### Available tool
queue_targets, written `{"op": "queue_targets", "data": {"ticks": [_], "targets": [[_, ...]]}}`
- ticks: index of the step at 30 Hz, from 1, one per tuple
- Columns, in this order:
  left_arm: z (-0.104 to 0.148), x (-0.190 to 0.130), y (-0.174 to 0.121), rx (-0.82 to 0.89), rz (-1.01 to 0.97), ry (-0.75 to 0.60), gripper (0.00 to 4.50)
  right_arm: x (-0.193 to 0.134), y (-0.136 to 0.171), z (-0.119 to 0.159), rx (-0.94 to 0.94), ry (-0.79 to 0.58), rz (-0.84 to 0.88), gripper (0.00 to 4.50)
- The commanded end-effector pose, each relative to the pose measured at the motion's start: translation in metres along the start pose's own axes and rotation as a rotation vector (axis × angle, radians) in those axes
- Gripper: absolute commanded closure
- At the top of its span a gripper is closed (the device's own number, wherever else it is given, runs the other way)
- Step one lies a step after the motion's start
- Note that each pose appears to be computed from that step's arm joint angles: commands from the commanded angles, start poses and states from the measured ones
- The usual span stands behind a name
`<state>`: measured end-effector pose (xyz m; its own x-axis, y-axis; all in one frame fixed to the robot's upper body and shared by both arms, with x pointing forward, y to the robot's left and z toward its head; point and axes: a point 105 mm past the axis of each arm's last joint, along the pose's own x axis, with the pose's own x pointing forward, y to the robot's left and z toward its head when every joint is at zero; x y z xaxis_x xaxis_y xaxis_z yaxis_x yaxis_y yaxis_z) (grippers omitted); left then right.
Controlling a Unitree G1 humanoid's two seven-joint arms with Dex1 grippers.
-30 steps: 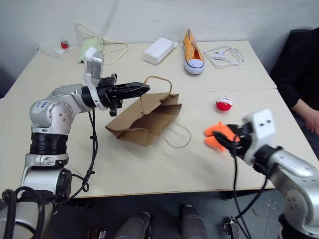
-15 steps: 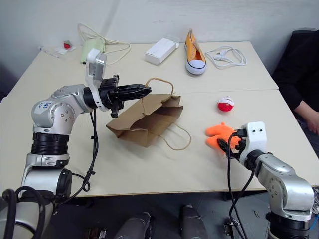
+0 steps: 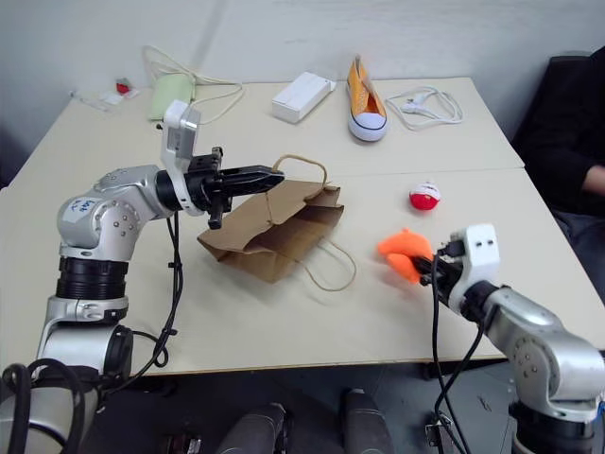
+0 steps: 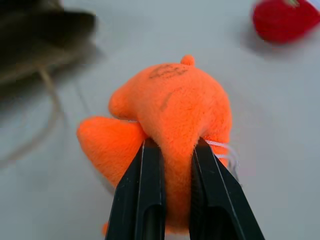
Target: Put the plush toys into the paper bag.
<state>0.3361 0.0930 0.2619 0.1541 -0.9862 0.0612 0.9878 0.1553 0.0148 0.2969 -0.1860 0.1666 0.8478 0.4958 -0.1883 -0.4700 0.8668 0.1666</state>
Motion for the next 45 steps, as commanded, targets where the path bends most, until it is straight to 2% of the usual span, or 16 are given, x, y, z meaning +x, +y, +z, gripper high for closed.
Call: {"op": "queue_targets", "data": {"ticks": [1, 4, 9, 15, 21, 28, 33, 38, 41, 45], "targets": [[0.011, 0.0, -0.008, 0.062, -0.024, 0.0, 4.5, 0.009, 0.07, 0.034, -0.121, -0.036, 0.333, 4.35], [0.011, 0.003, -0.009, 0.071, -0.039, 0.004, 4.5, 0.034, 0.08, 0.027, -0.184, 0.054, 0.35, 4.35], [0.013, 0.007, -0.011, 0.077, -0.054, -0.002, 4.5, 0.083, 0.093, 0.022, -0.238, 0.105, 0.349, 4.35], [0.009, 0.007, -0.014, 0.076, -0.066, 0.005, 4.5, 0.117, 0.118, 0.028, -0.25, 0.096, 0.404, 4.35], [0.014, 0.01, -0.012, 0.077, -0.053, -0.023, 4.5, 0.154, 0.125, 0.018, -0.264, 0.087, 0.358, 4.35], [0.016, 0.005, -0.002, 0.077, 0.004, -0.038, 4.5, 0.16, 0.126, 0.027, -0.148, -0.031, 0.346, 1.89], [0.018, 0.001, 0.006, 0.084, 0.042, -0.044, 4.5, 0.13, 0.127, 0.035, -0.119, -0.074, 0.427, 0.14], [0.022, -0.007, 0.01, 0.097, 0.074, -0.044, 4.5, 0.063, 0.096, 0.045, -0.168, -0.073, 0.418, 0.03], [0.028, -0.012, 0.009, 0.111, 0.087, -0.054, 4.5, 0.036, 0.048, 0.047, -0.207, -0.045, 0.228, 0.03], [0.037, -0.017, 0.007, 0.121, 0.104, -0.072, 4.5, 0.033, -0.031, 0.055, -0.186, -0.047, -0.159, 0.03]]}}
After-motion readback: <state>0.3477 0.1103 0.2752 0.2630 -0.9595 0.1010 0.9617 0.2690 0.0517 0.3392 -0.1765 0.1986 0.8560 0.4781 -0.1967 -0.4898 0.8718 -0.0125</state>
